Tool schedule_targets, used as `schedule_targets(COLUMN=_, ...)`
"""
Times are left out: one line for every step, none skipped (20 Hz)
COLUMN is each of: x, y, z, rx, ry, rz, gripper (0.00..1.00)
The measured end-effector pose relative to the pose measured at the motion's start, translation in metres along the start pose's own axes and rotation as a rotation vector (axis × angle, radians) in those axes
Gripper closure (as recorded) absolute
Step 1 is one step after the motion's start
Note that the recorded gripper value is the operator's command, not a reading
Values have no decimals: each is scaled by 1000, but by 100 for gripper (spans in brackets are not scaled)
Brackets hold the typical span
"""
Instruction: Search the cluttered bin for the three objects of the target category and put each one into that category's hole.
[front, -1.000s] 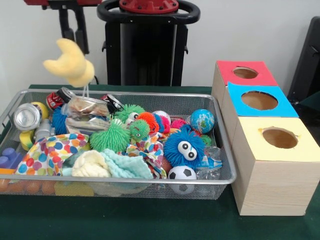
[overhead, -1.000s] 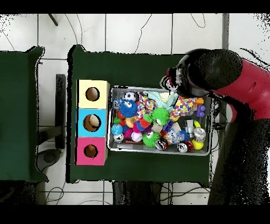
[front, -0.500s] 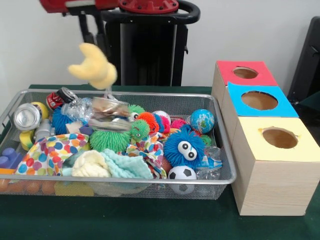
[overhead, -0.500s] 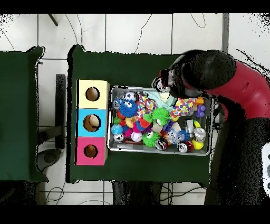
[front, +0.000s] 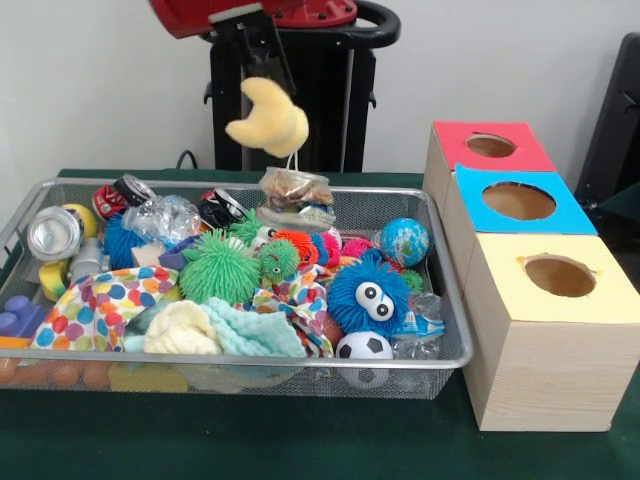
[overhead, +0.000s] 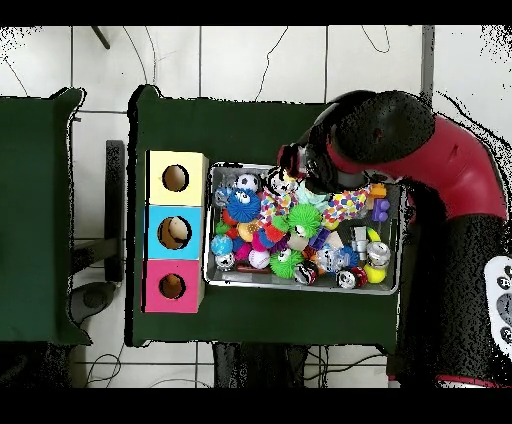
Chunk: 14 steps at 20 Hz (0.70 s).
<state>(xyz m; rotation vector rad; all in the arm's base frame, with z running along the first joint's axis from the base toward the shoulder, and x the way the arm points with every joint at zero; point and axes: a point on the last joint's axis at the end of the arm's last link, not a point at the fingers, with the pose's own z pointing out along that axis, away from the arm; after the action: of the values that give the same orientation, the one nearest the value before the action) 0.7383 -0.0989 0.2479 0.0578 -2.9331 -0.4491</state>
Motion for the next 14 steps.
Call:
schedule_targets(x=4, y=0, z=3, rx=-22, ry=43, rz=-1, gripper=100)
schedule_targets(x=6, y=-1, z=4, rx=-33, ry=68, rz=-2, gripper=100)
schedule_targets(x=9, y=-1, z=6, rx=-46, ry=101, rz=-3, gripper=100)
schedule_targets(x=14, y=-3, z=10, rx=-64, ry=151, rz=-5, gripper=100)
schedule_targets(x=17, y=-5, z=12, rx=-74, ry=186, rz=-5, gripper=100)
schedule_targets(x=22, y=-7, z=15, rx=-89, ry=234, rz=-3, gripper=100)
schedule_targets(x=31, y=-14, z=21, rx=-109, ry=317, rz=2, gripper=100)
schedule_targets(x=32, y=-16, z=22, rx=-111, ry=328, rz=3, gripper=100)
schedule_targets(x=36, y=-20, z=24, rx=-114, ry=354, rz=7, gripper=100)
schedule_targets(x=40, y=-24, z=25, rx=-118, ry=380, rz=11, gripper=100)
schedule_targets(x=43, y=-27, z=26, rx=-117, ry=393, rz=15, gripper=100)
schedule_targets(x=45, y=-31, z=27, rx=-114, ry=404, rz=18, gripper=100)
schedule_targets(x=47, y=-34, z=28, rx=-111, ry=413, rz=21, gripper=100)
schedule_targets(x=49, y=-38, z=29, rx=-106, ry=423, rz=24, gripper=100)
